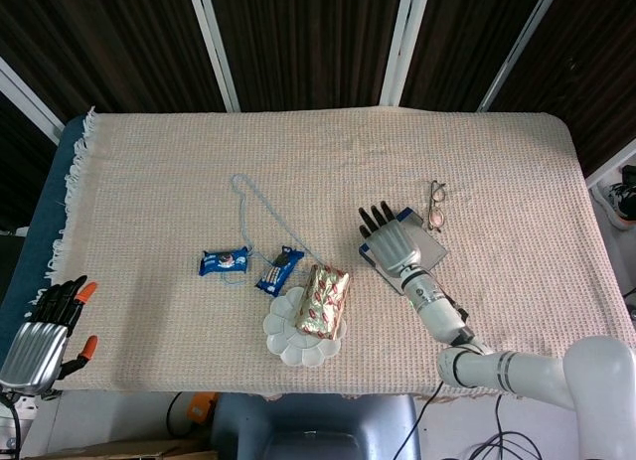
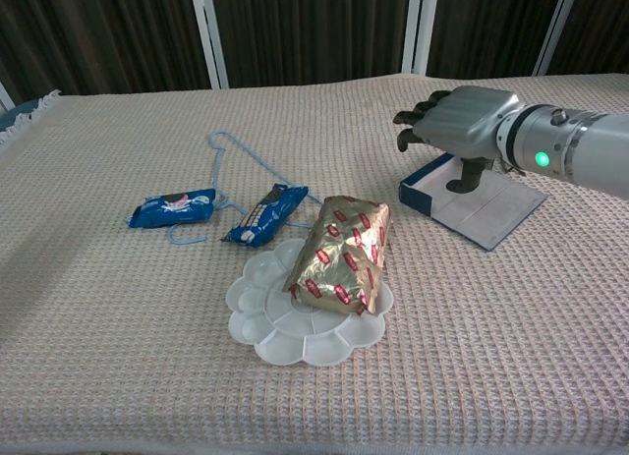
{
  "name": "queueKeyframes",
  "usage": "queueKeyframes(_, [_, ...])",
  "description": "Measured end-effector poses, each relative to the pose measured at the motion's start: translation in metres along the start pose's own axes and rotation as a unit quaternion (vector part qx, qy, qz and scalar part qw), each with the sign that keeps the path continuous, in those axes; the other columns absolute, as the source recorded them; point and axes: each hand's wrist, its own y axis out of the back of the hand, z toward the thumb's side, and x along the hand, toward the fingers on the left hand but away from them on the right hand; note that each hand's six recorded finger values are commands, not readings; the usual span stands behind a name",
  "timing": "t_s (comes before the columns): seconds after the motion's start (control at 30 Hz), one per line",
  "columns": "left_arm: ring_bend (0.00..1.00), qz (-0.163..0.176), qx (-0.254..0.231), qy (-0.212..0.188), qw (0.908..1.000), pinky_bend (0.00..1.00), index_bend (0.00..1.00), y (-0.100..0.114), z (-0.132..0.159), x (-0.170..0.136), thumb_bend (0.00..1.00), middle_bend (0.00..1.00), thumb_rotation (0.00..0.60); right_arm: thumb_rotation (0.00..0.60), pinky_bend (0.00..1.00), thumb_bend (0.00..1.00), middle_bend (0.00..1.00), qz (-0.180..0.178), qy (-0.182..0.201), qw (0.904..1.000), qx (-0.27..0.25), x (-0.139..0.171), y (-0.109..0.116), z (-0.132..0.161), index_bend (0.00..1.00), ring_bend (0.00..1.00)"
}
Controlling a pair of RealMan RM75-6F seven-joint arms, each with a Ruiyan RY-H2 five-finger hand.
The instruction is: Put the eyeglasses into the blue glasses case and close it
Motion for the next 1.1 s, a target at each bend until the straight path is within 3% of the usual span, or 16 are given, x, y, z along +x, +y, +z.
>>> queueKeyframes(0.33, [0.00,0.002,-0.001,-0.003,1.0000,0.08,0.00,0.001,0.001,-0.003,0.39,0.00,0.600,0.600,0.00,0.51,0.00,0.023,0.025,0.9988,0.036,0.009,-0.003,0.018,0.35,0.00])
queueKeyframes(0.63, [0.00,-0.001,0.000,-0.006,1.0000,0.08,0.00,-0.001,0.002,-0.002,0.40,0.00,0.600,0.600,0.00,0.51,0.00,0.037,0.034,0.9972,0.055,0.027,-0.009,0.015,0.36,0.00])
queueKeyframes(1.1, [0.00,-0.005,0.007,-0.004,1.0000,0.08,0.00,-0.005,0.005,0.000,0.40,0.00,0.600,0.600,0.00,0.51,0.00,0.023,0.065,0.9943,0.081,0.065,-0.023,0.004,0.37,0.00])
